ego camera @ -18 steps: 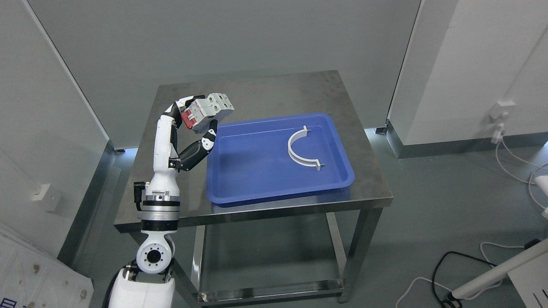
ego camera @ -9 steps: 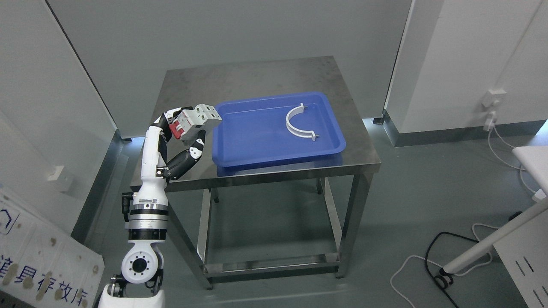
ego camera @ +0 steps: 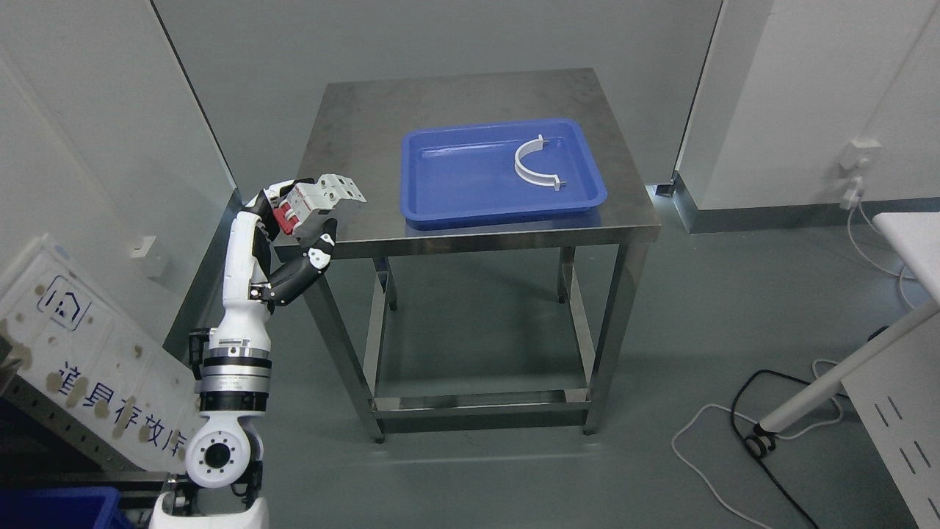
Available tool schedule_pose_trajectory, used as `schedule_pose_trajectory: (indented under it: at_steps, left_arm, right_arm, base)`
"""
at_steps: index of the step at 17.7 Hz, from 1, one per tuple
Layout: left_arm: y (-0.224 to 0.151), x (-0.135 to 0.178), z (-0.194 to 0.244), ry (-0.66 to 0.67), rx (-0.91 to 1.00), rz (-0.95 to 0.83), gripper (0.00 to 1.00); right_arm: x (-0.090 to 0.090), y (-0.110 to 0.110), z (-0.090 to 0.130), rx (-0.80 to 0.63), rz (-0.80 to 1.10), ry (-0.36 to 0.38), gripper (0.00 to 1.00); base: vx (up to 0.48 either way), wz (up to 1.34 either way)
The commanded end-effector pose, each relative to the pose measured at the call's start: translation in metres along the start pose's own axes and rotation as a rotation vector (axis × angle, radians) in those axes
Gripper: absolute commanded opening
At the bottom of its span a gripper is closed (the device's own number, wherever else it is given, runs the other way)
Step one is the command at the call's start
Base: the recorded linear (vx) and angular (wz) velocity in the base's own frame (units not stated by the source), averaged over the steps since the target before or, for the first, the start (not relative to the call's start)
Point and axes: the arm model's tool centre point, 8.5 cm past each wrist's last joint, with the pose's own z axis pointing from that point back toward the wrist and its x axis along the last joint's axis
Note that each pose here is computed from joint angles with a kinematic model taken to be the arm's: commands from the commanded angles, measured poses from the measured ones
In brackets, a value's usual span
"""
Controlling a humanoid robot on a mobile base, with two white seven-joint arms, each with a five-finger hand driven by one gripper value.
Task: Place circuit breaker on shelf
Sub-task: 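Hold the breaker in the left hand while turning toward the bin shelf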
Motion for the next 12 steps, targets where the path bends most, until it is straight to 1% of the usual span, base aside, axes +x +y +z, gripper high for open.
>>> schedule_pose_trajectory:
  at_steps: [1,8,12]
  left_arm:
    - [0.0136,0.0092,0.0015,-0.028,0.009,-0.002,0.08]
    - [0.0115,0.0082,0.0040,-0.033,0.002,0.013,0.09]
    - [0.0112,0.0095,0.0030,-0.039,-0.003,0.020,0.09]
  right_arm:
    - [0.0012,-0.0113,0.0001,-0.018,0.002,-0.002,1.00]
    - [0.0012,-0.0113,0.0001,-0.018,0.002,-0.002,1.00]
    - [0.0012,-0.0113,0.0001,-0.018,0.002,-0.002,1.00]
  base:
    - [-0.272,0.11]
    - [-0.269,0.12]
    - [-0.217,-0.06]
